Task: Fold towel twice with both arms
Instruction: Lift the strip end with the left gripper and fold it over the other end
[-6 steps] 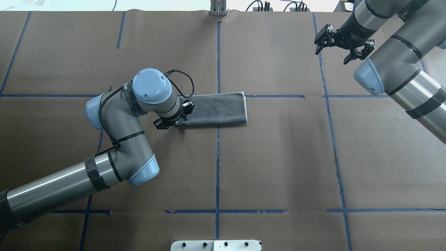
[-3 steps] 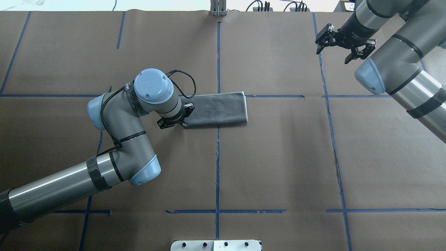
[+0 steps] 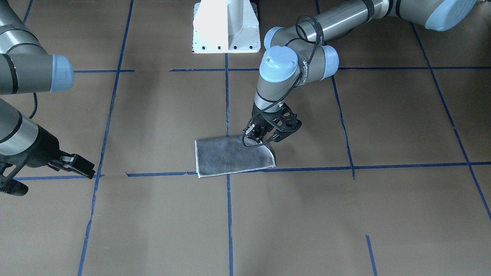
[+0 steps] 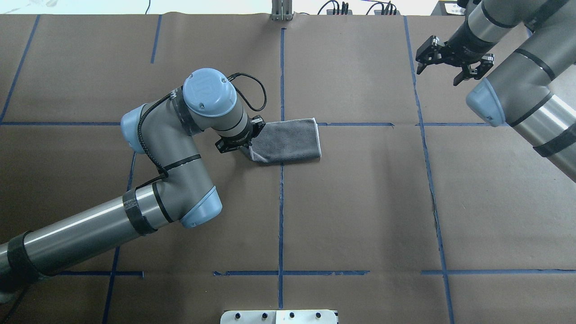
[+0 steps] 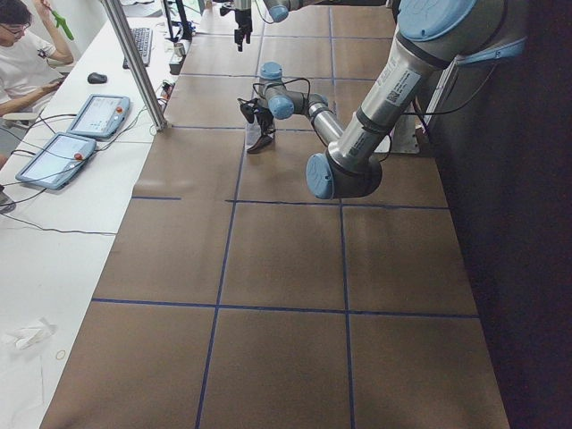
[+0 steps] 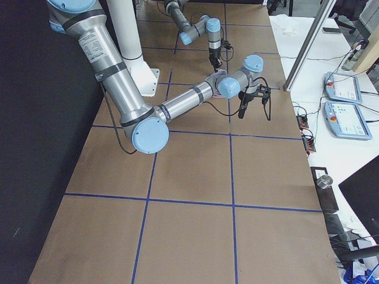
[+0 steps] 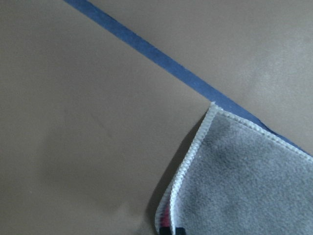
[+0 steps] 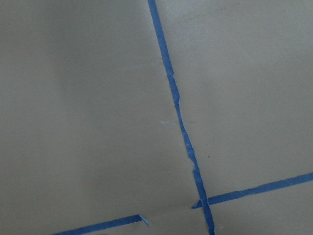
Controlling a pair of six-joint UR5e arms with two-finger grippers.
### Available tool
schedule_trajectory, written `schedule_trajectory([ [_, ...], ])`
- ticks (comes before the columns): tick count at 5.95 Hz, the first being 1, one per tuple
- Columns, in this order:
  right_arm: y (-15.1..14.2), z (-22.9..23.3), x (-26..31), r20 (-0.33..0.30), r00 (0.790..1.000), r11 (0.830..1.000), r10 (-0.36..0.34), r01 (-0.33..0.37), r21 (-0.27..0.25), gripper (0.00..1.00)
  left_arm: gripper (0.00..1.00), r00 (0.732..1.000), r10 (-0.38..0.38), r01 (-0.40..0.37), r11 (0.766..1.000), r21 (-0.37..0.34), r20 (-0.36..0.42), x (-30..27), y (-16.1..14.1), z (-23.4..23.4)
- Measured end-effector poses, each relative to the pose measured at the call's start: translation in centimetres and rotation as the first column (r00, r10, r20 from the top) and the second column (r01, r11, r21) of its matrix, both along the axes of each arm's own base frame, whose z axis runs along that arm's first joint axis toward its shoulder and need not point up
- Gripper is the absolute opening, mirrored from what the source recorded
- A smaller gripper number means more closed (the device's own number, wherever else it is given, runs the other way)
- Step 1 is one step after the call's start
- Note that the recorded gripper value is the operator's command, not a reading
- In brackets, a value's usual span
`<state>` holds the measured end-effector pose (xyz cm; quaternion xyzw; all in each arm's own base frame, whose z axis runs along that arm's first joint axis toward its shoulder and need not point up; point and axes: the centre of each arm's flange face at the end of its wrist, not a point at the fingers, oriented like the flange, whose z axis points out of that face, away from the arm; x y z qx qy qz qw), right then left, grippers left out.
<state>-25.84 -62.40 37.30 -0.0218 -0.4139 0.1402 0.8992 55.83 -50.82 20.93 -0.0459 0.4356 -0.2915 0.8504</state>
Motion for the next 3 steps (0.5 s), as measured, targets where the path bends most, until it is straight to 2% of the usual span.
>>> schedule_trajectory([
  [3, 3.9, 4.5, 3.3, -0.028, 0.999, 0.998, -0.046, 0.047, 0.032, 1.00, 0.03, 1.000, 0.004, -0.004, 1.000, -0.015, 0.018, 6.9, -3.5, -8.4],
])
